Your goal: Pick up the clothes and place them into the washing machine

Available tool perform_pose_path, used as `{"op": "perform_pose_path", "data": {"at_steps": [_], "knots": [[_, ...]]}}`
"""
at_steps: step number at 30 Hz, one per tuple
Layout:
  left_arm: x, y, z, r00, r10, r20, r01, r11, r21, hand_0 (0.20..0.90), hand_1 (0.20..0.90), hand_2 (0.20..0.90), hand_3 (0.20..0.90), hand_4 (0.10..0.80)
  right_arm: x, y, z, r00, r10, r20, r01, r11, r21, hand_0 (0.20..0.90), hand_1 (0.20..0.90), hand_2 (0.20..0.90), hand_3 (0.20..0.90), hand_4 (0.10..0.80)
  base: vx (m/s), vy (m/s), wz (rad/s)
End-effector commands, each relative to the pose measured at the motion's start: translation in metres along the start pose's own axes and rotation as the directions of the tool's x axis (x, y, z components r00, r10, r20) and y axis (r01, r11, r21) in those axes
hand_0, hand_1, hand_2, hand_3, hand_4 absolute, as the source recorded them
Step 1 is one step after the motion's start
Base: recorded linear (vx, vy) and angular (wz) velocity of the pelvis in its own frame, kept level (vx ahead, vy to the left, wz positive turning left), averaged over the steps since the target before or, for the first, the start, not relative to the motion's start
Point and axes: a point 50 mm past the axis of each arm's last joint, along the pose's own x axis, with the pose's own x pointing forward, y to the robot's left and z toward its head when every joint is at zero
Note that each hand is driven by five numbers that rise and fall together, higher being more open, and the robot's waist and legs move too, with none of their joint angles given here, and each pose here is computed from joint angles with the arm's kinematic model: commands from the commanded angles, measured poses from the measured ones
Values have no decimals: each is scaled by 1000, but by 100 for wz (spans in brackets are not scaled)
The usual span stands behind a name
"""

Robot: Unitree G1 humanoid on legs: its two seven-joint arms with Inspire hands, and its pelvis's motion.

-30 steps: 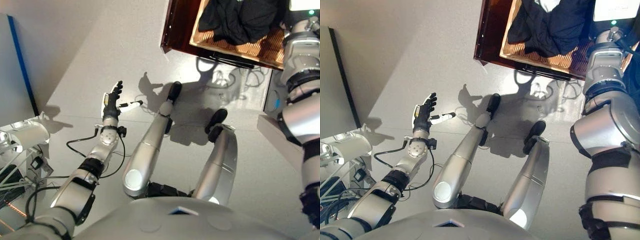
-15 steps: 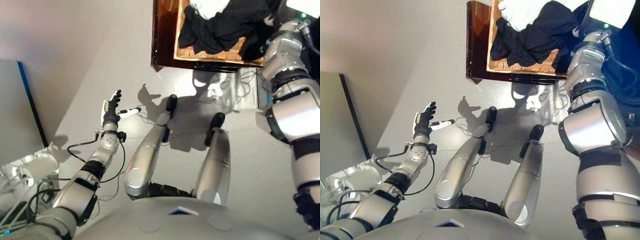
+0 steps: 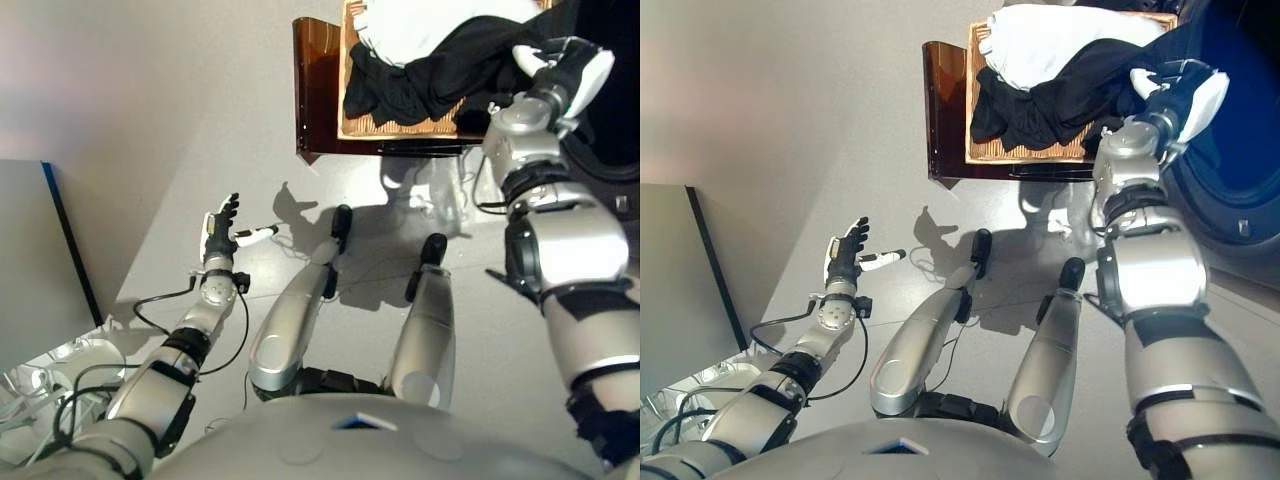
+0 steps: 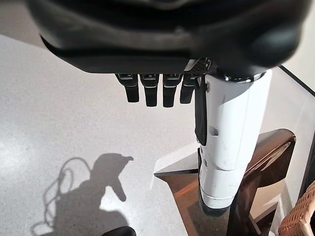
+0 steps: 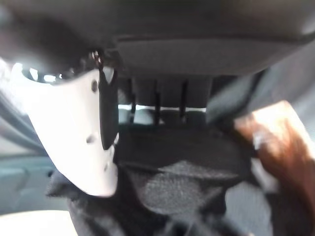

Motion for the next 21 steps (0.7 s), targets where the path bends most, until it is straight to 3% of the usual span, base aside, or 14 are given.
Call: {"op": "perform_pose_path", "data": {"at_steps": [1, 3, 6, 10, 21], "knots": [[1, 7, -4, 997, 71, 2, -71, 997, 27, 900, 900, 900, 900, 800, 2, -4, 25, 999, -40, 19, 29, 908, 419, 200, 200, 200, 200, 300, 13, 43, -9], [-1, 3, -5, 998, 57, -2, -57, 998, 24, 900, 900, 900, 900, 800, -3, 0, 13, 998, -4, -64, 41, 807, 589, 200, 200, 200, 200, 300, 15, 26, -8], [-4, -6, -9, 999, 9, -33, -9, 1000, -4, 900, 900, 900, 900, 800, -11, -2, -17, 977, 53, -205, 150, 507, 849, 200, 200, 200, 200, 300, 41, 35, -8], [-8, -13, -15, 998, -27, -62, 25, 999, -23, 900, 900, 900, 900, 800, -12, -7, -26, 968, 43, -247, 213, 380, 900, 200, 200, 200, 200, 300, 26, 28, -2], [-13, -17, -21, 995, -44, -84, 39, 998, -57, 900, 900, 900, 900, 800, 3, -20, 9, 991, -12, -134, 129, 355, 926, 200, 200, 200, 200, 300, 17, 17, -1]]}}
